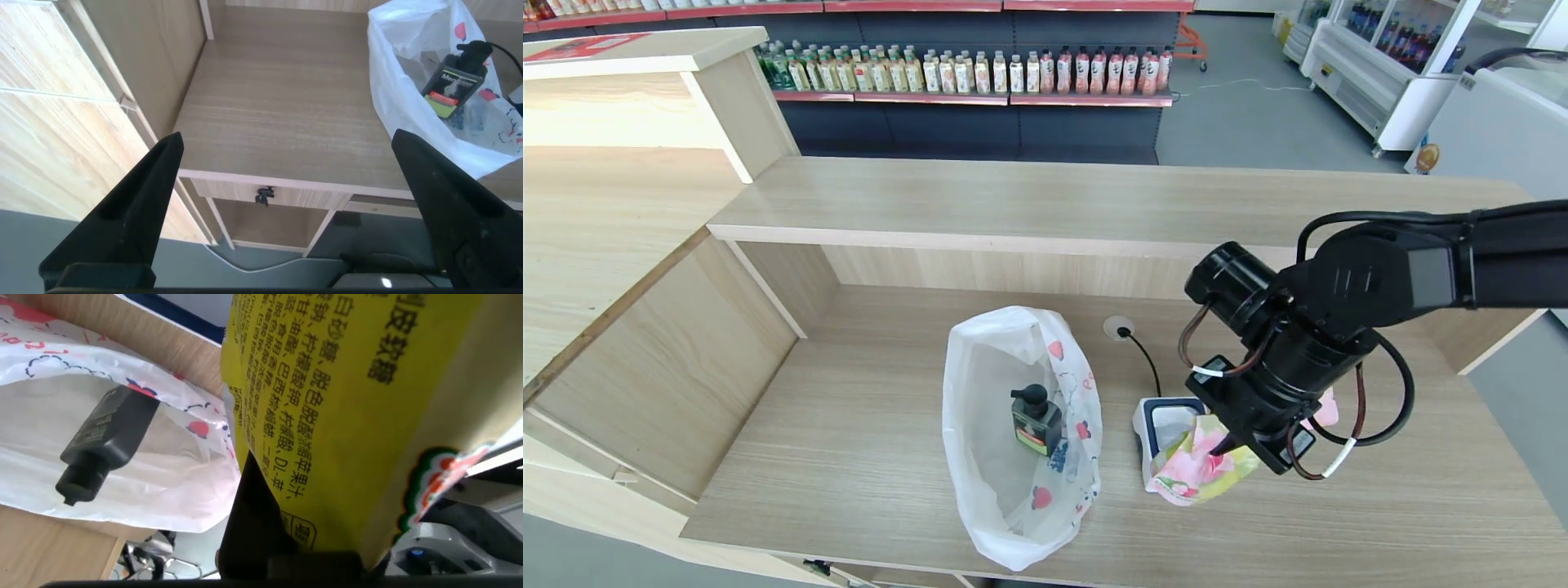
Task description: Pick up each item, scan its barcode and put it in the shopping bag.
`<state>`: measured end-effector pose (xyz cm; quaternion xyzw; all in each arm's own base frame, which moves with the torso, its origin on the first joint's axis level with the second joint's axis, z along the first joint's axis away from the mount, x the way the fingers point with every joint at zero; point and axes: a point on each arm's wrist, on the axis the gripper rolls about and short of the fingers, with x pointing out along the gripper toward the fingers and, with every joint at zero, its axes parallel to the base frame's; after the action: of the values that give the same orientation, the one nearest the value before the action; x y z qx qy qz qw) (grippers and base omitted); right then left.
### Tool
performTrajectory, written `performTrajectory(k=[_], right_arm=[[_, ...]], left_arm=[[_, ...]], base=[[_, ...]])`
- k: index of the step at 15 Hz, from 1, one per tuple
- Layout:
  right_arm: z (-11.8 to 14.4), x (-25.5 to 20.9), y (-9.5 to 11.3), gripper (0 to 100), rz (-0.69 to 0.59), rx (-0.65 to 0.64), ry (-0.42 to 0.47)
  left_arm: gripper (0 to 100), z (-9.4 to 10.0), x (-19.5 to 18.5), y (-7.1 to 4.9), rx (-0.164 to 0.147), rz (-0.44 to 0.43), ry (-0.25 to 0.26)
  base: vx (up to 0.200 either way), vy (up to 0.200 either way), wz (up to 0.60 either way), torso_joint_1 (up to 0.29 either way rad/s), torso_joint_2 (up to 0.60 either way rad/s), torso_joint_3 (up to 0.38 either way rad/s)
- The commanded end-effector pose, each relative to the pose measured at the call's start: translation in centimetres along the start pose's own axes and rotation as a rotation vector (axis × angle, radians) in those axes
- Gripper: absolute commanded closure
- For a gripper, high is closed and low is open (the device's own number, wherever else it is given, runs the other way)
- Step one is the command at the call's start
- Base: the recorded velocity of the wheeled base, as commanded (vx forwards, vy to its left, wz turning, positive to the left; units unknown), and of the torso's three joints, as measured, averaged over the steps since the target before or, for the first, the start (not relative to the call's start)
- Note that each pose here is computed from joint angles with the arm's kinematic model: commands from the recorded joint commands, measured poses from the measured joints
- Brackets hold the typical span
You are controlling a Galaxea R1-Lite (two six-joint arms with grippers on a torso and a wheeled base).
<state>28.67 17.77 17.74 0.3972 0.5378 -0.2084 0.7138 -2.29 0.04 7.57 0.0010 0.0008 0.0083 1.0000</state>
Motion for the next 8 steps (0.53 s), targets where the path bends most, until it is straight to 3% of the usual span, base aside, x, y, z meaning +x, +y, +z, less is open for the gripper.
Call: performTrajectory(k=[1,8], right_arm=[[0.1,0.4,0.8,100,0.012,0.001,-0.002],[-0.2,1.7,1.8,100,0.004,-0.006,0.009]], left_arm=[[0,0.0,0.0,0.0,0.001,0.0,0.0],[0,0.0,0.0,0.0,0.0,0.0,0.0]], base=[[0.0,0.0,0.0,0.0,0.0,0.0],[0.0,0.0,0.0,0.0,0.0,0.0]])
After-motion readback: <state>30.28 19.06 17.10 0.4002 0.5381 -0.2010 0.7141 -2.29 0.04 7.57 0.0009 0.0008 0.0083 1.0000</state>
